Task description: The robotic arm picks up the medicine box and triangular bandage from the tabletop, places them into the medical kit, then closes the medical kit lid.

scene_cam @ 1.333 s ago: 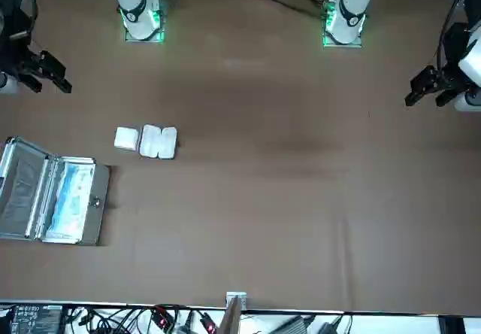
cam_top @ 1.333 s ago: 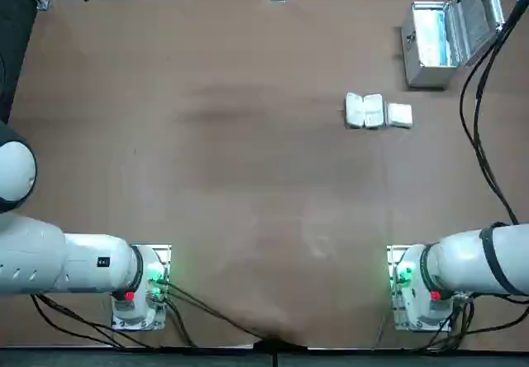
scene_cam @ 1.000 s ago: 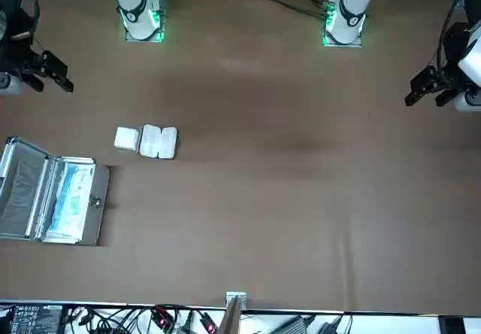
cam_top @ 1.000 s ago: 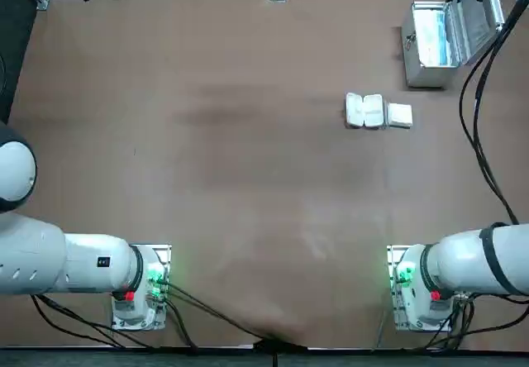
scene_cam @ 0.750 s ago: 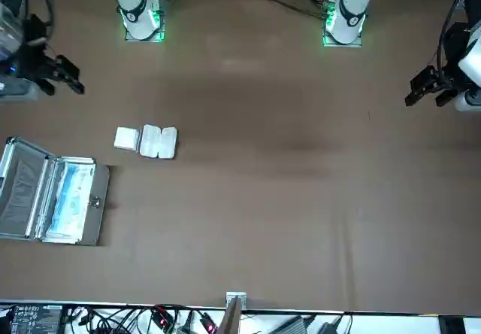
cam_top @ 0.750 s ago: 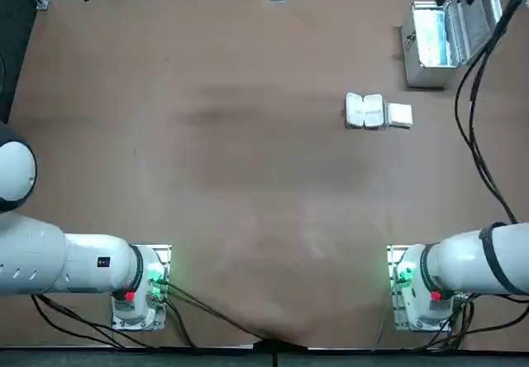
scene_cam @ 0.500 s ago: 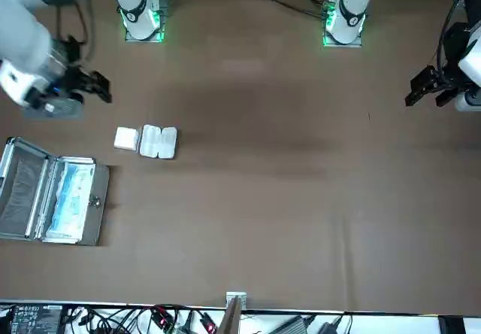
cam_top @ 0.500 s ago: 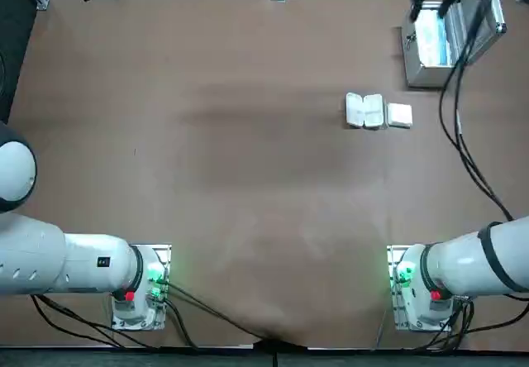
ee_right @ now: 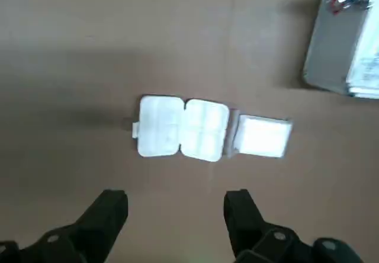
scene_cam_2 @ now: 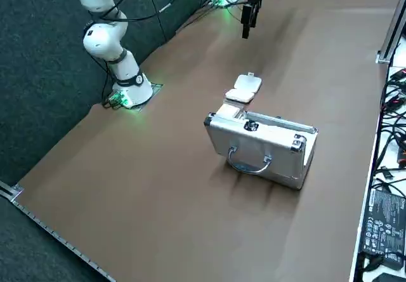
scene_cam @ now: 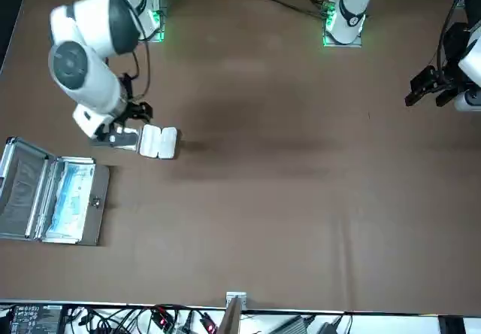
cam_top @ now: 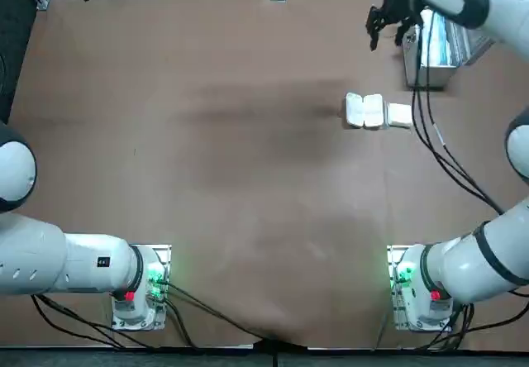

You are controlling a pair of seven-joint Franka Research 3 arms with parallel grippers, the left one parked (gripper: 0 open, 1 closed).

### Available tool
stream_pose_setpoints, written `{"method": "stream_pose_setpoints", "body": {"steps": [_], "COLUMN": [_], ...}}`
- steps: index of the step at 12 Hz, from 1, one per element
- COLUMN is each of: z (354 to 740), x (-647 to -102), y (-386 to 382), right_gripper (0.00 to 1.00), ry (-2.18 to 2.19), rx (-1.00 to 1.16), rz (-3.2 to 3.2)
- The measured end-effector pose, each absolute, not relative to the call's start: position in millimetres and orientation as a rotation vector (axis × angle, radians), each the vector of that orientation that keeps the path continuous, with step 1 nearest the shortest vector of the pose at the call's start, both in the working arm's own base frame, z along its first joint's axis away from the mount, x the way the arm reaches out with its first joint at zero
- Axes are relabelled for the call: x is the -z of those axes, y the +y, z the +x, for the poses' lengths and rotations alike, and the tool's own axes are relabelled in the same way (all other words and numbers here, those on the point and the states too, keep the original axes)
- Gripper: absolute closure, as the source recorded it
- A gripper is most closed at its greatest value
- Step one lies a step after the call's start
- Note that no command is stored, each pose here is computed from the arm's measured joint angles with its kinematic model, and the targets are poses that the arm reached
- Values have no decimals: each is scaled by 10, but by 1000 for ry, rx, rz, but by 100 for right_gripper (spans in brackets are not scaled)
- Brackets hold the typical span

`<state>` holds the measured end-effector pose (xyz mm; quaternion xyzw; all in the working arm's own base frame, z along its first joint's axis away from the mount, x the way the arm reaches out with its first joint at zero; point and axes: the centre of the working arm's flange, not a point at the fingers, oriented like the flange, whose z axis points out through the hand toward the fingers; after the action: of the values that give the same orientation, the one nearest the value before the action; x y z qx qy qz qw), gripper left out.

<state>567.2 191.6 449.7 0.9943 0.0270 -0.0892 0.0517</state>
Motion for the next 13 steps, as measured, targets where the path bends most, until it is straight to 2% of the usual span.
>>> {"method": "stream_pose_setpoints", "body": {"steps": [9, 11, 12, 13], "z": [5332, 5265, 5251, 5238], "x": [-3241, -2968, -2844, -2718], "y": [2841, 2938, 2987, 3036], "right_gripper": [0, 3, 11, 11], "ry": [-131, -180, -215, -235], "rx": [141, 118, 103, 88], "rz": [2868, 2839, 2832, 2825]}}
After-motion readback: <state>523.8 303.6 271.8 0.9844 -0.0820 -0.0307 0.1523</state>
